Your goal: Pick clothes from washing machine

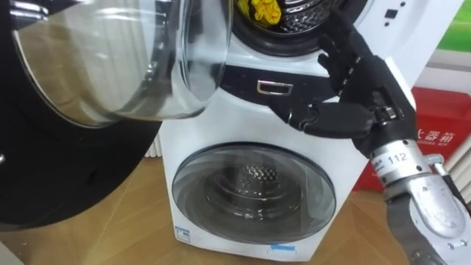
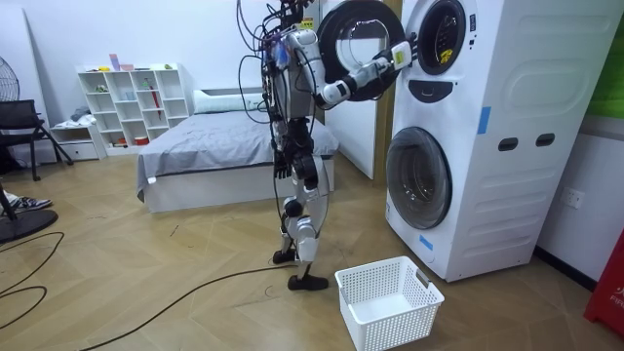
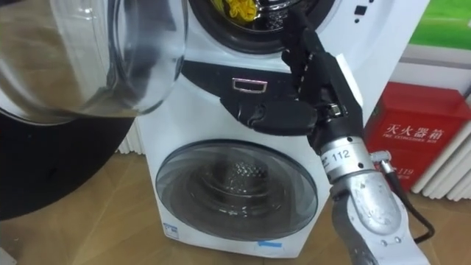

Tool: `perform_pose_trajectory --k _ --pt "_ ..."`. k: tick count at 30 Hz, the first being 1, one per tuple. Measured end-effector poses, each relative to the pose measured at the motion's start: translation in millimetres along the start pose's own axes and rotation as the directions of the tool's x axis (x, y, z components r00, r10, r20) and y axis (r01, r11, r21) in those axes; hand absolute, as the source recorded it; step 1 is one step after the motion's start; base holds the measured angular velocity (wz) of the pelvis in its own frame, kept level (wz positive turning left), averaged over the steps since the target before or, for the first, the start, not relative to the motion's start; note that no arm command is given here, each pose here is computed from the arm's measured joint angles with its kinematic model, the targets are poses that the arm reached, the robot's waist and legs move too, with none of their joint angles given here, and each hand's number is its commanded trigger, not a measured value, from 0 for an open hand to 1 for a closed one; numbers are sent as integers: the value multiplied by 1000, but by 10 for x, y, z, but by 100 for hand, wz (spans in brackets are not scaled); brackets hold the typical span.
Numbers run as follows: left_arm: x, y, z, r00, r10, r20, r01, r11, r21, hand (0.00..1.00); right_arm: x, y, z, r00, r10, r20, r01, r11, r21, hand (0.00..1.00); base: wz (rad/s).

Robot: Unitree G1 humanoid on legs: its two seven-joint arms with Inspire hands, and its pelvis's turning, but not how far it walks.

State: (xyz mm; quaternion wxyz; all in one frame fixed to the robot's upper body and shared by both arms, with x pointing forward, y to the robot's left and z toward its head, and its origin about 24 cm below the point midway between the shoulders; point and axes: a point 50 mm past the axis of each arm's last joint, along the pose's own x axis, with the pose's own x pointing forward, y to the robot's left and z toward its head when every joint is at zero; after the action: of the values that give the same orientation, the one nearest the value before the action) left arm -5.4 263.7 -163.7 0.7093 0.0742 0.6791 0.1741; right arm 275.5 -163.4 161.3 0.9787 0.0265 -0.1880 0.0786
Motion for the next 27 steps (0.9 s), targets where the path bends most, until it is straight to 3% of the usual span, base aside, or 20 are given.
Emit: perform_pose_trajectory --k 13,18,27 --pt "-8 13 -126 999 2 -34 -2 1000 -2 0 63 -65 -220 995 -37 -94 36 999 -6 0 -5" --pt "-31 79 -362 996 18 -83 -18 1000 4 0 65 -90 -225 994 -54 -99 54 999 -1 0 -13" --pt "-11 105 -135 999 23 -22 -24 999 -34 0 99 -166 -203 992 -95 -83 93 995 -30 0 1"
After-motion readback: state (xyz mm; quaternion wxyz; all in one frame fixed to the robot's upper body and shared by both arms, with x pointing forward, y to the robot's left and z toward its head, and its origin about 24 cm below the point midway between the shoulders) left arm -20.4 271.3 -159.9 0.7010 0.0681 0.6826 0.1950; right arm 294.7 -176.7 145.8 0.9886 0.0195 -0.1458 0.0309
